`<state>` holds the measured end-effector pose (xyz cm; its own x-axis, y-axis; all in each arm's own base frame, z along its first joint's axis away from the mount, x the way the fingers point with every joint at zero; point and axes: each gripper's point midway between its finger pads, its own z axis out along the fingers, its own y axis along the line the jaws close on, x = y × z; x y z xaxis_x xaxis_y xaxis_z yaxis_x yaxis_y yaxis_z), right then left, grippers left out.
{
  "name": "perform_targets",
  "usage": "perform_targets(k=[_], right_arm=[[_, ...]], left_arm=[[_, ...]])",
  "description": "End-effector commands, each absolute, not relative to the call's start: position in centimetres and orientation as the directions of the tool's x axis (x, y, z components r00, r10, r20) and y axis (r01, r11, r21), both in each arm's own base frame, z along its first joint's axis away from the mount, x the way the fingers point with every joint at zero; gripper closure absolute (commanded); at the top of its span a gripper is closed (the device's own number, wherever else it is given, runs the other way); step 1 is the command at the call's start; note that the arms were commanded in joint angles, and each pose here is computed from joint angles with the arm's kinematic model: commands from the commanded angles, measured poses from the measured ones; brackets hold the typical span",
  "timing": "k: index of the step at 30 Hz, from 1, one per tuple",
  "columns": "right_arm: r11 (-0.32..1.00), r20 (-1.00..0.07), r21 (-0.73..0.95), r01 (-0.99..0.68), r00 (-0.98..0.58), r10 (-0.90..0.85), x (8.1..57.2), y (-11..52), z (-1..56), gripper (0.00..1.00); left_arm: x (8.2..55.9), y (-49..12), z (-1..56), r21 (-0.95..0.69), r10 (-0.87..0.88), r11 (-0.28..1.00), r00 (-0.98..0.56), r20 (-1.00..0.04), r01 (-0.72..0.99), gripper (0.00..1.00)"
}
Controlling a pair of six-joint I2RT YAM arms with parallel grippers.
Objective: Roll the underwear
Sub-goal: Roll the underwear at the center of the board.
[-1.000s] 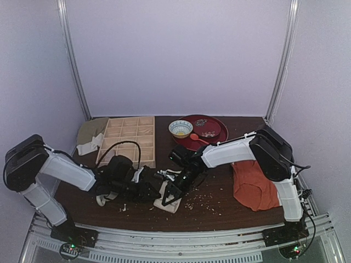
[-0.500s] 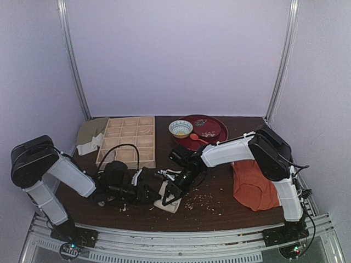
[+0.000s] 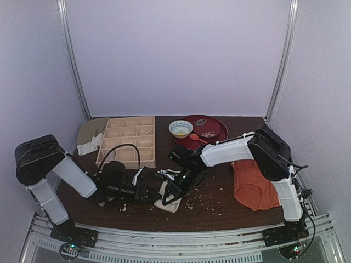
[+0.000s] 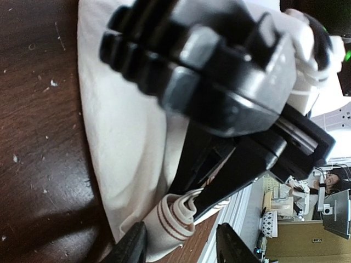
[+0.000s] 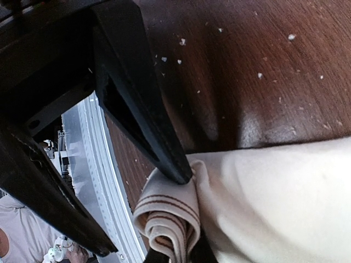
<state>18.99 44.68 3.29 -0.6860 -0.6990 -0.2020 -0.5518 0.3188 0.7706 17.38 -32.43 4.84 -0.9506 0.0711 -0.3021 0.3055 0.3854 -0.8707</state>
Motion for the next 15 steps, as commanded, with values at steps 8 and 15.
perform_targets(k=[8,15], right_arm=[[0.375,-0.169,0.739,-0.559,-0.693,-0.701,19.87,44.13,1.41,1.0],[0.376,-0.17,0.736,-0.563,-0.691,-0.703,19.84,44.12,1.5,1.0]], left_arm=[[17.54,-32.26,5.04,-0.818,0.137,0.427,-0.922,-0.363,0.386,0.47],[17.76,-32.21,4.98,-0.796,0.155,0.45,-0.914,-0.375,0.404,0.56]])
